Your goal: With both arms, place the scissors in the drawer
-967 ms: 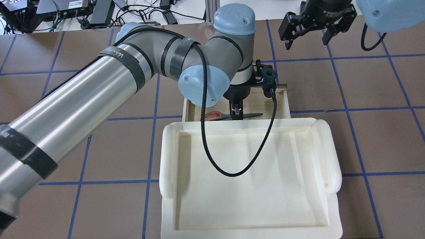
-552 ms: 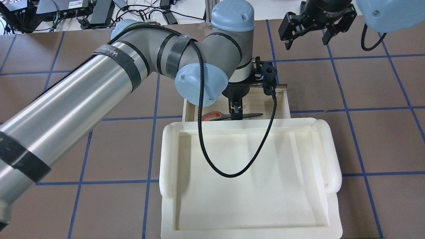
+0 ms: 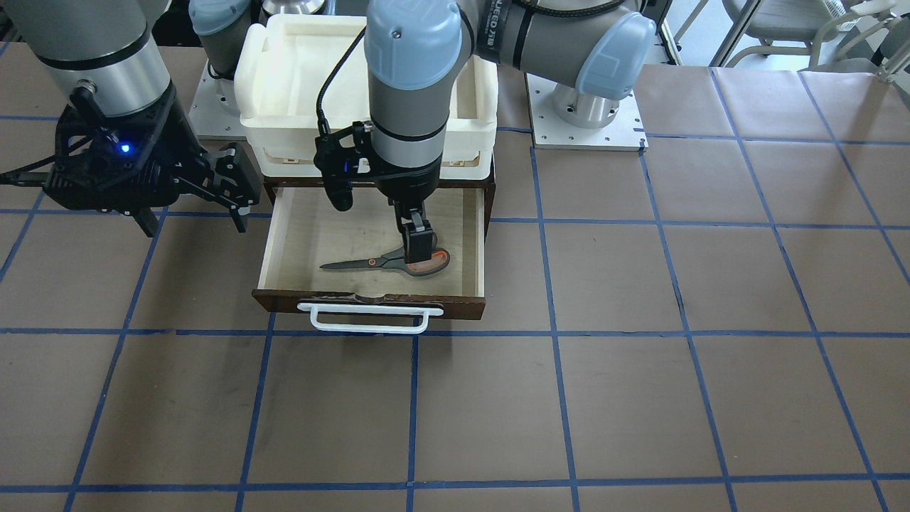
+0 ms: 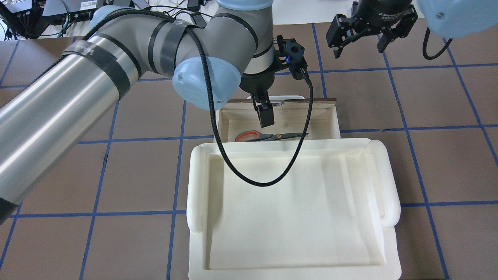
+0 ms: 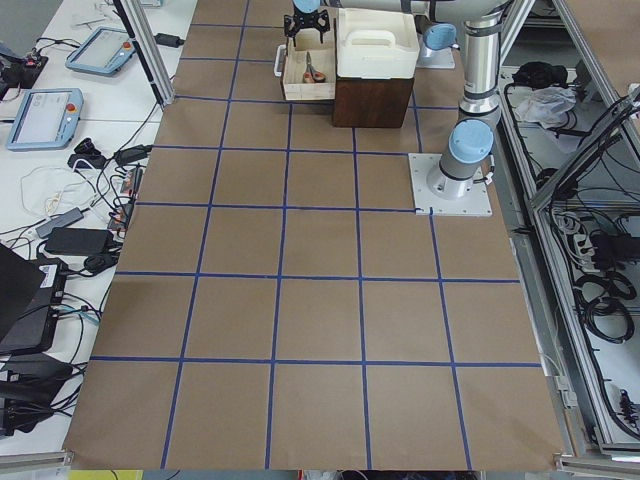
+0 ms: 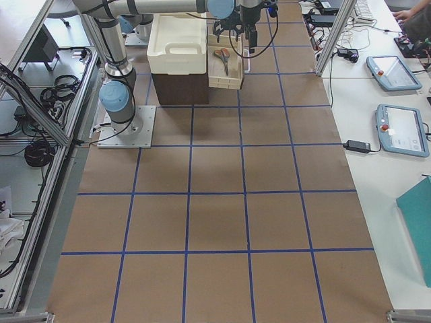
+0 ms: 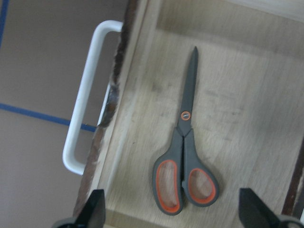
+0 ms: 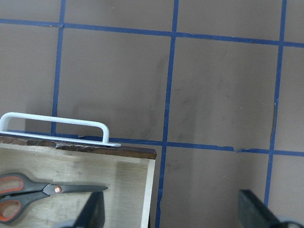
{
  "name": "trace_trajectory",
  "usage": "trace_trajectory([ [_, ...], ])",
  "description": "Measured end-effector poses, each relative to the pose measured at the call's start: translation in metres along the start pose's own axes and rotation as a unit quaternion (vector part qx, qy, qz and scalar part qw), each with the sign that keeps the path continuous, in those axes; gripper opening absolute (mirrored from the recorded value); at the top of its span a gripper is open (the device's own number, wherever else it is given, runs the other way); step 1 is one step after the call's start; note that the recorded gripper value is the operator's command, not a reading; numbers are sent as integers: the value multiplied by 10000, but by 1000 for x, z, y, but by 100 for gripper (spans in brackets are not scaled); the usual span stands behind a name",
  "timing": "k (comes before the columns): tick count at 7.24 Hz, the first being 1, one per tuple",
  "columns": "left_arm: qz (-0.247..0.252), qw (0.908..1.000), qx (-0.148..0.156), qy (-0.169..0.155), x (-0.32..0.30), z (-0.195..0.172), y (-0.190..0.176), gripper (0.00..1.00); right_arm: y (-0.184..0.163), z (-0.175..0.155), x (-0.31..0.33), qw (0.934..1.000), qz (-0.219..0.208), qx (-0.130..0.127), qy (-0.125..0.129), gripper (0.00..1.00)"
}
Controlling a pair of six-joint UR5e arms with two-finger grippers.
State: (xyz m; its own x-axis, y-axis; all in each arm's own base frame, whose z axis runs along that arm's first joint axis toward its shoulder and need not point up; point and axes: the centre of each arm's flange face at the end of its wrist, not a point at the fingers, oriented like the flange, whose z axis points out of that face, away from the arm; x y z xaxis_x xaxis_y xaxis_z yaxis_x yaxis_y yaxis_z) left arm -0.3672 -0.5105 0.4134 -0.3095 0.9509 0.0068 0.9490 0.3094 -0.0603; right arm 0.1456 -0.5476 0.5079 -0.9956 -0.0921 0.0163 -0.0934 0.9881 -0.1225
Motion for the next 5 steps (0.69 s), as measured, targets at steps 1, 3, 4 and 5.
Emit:
trace_trajectory([
  [1,-360,9991,21,-204,-19,-22,26,100,0,0,0,10000,2,-1,3,100],
  [3,-945,9944,3,-480,-39,-61,76,100,0,0,0,10000,4,-1,5,100],
  [4,-1501,9867,-73,-625,-42,-78,101,100,0,0,0,10000,7,-2,6,100],
  [5,-2279,9707,-82,-759,-46,-90,125,100,0,0,0,10000,9,-2,7,100],
])
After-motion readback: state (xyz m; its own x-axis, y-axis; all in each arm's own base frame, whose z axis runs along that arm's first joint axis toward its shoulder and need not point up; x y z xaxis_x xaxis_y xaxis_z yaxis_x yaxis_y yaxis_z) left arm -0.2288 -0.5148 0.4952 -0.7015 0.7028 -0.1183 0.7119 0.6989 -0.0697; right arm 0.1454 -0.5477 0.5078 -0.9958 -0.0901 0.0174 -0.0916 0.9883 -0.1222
